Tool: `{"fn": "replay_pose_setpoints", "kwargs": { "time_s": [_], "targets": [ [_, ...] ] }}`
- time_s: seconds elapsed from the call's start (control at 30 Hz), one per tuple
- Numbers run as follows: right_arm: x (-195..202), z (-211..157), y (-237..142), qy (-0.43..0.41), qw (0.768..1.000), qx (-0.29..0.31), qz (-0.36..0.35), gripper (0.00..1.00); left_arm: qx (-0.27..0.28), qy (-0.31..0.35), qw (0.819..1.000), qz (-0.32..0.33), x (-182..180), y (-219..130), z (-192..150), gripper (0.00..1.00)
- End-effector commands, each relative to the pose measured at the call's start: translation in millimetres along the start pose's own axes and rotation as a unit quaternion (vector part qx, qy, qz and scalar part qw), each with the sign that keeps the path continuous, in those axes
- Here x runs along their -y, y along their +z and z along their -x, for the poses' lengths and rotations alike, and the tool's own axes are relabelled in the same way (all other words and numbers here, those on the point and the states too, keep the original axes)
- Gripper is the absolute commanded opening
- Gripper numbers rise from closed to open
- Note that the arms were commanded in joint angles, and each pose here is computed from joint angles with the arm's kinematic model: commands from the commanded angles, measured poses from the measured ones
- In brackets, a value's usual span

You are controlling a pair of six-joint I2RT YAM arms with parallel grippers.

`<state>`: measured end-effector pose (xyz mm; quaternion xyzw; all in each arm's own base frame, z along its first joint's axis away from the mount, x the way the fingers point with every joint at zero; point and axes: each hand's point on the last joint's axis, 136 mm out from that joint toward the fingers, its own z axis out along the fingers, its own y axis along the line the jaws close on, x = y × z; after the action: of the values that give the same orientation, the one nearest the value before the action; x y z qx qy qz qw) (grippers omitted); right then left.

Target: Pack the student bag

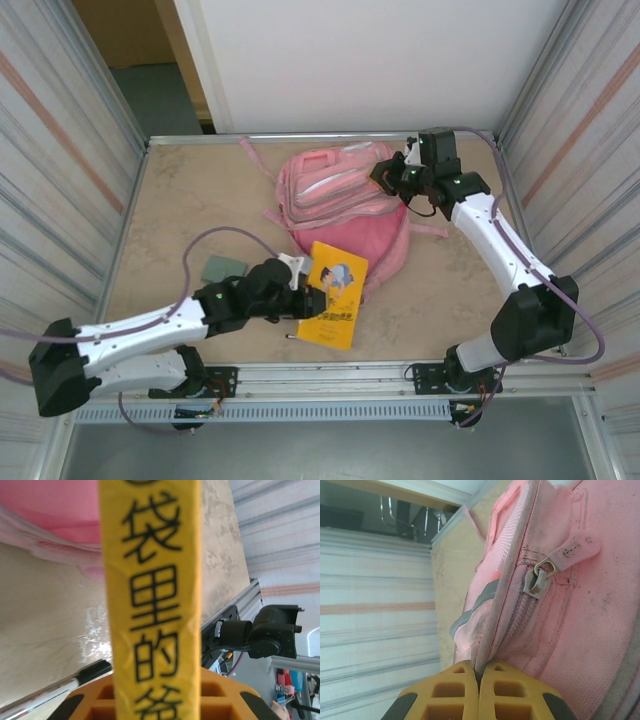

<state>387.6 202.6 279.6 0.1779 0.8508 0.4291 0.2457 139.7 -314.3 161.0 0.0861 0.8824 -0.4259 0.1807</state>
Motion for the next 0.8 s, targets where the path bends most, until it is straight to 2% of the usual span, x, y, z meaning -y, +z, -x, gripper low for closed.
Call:
{"fn": "replay_pose_setpoints", "kwargs": {
  "time_s": [0.0, 0.17, 0.3, 0.43, 0.57, 0.7, 0.77],
  "targets": [
    [-50.6, 10.0, -15.9, -0.038, 0.997, 0.034, 0.061, 0.00, 0.049, -0.001, 0.997, -0.063, 26.5, 12.3, 25.9, 0.00],
    [-48.5, 4.8, -15.7, -0.032, 0.997, 0.036, 0.058, 0.00, 0.096, -0.036, 0.993, -0.063, 1.5, 35.5, 61.3, 0.00],
    [-44.8, 0.8, -21.5, -0.032, 0.997, 0.040, 0.052, 0.00, 0.112, -0.042, 0.990, -0.069, 1.9, 42.7, 84.8, 0.00],
    [-32.4, -3.5, -26.9, -0.030, 0.997, 0.056, 0.043, 0.00, 0.133, -0.082, 0.986, -0.056, -22.2, 51.8, 100.3, 0.00],
    [-15.4, -14.1, -22.7, -0.030, 0.998, 0.045, 0.025, 0.00, 0.138, -0.108, 0.983, -0.056, -42.6, 62.3, 115.0, 0.00],
    [18.9, -30.5, -12.3, -0.071, 0.995, 0.058, -0.045, 0.00, 0.126, -0.101, 0.987, -0.029, -56.7, 71.3, 126.6, 0.17],
    [29.8, -35.1, -7.9, -0.096, 0.991, 0.062, -0.069, 0.00, 0.119, -0.092, 0.989, -0.009, -62.6, 75.7, 128.3, 0.22]
  ]
}}
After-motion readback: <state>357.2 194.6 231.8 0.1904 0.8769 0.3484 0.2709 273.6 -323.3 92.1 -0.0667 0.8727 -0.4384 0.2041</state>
